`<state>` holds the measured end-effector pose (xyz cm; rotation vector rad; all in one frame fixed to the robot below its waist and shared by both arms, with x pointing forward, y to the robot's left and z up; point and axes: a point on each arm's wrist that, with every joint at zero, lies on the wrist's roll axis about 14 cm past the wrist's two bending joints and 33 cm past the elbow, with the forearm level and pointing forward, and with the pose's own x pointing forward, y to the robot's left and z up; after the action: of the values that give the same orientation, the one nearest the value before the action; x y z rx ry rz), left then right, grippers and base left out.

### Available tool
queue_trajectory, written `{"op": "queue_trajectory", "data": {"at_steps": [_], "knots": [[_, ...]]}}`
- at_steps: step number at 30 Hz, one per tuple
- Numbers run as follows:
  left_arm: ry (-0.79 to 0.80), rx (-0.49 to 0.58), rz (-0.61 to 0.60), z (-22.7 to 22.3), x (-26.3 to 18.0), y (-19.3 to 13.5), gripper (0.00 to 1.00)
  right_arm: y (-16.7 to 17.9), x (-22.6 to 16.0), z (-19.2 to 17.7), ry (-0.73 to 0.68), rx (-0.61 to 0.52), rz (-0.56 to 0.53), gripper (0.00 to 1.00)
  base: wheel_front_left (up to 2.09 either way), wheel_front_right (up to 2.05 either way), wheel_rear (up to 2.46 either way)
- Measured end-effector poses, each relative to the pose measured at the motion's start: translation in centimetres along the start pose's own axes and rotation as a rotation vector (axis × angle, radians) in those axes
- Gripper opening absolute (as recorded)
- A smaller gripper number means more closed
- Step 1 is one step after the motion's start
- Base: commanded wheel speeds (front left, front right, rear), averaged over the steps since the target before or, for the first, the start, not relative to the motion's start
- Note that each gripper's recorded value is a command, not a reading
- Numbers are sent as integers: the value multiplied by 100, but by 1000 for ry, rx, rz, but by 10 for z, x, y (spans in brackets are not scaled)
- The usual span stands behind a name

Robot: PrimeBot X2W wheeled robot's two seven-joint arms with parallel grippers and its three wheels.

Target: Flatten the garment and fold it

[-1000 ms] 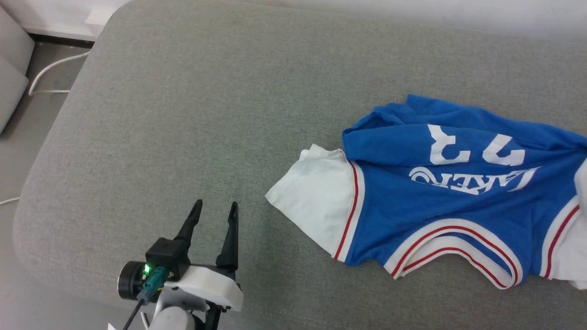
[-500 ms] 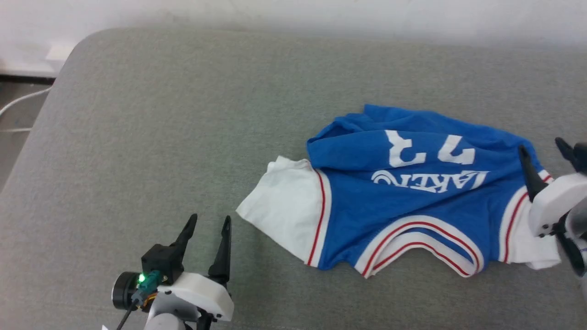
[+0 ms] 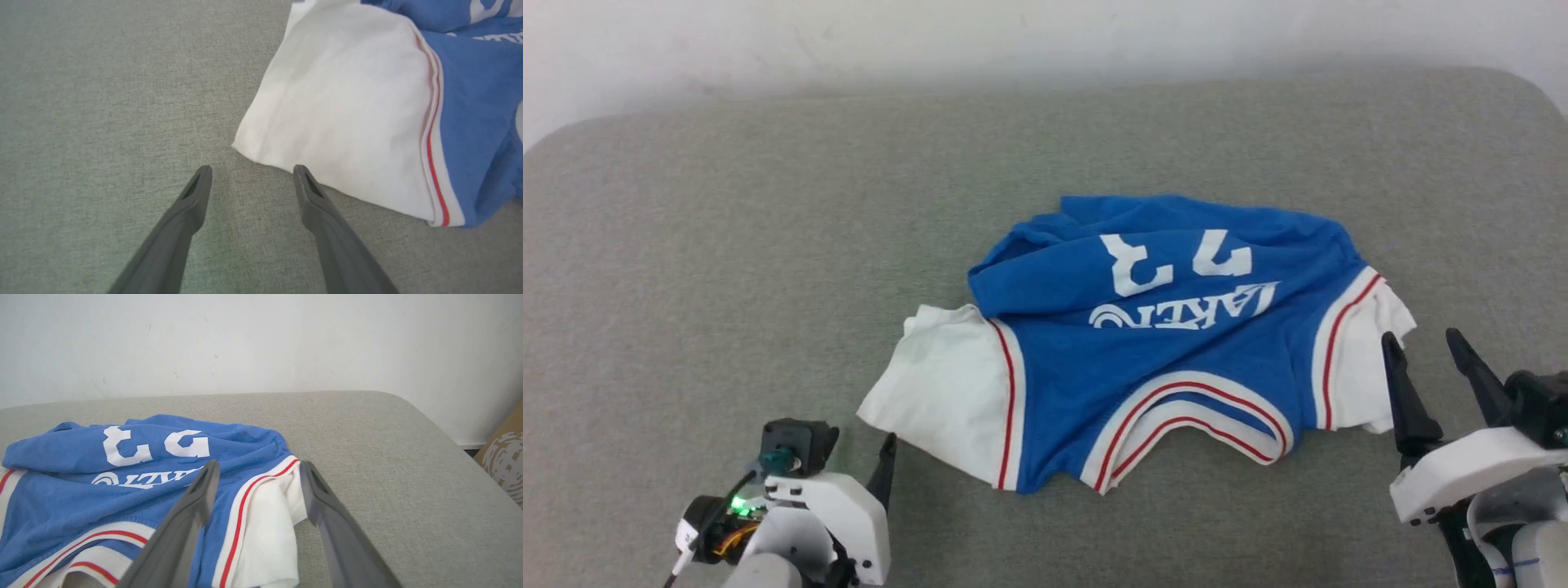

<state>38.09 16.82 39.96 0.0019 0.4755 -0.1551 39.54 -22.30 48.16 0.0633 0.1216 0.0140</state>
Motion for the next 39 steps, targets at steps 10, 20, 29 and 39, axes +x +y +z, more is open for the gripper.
{"op": "queue_trajectory", "data": {"at_steps": [10, 20, 29, 39], "knots": [[49, 45, -27, 8, 21, -9, 100, -13, -18, -11, 36, 12, -69, 100, 0, 0, 0], [181, 103, -12, -10, 42, -4, 0, -15, -18, -30, 99, 8, -87, 100, 0, 0, 0], [56, 28, 17, 9, 39, 3, 0, -19, -27, -44, 166, 13, -101, 100, 0, 0, 0], [-316, -82, 295, 68, -4, 88, 0, -5, -32, -62, 293, 7, -50, 100, 0, 0, 0]]}}
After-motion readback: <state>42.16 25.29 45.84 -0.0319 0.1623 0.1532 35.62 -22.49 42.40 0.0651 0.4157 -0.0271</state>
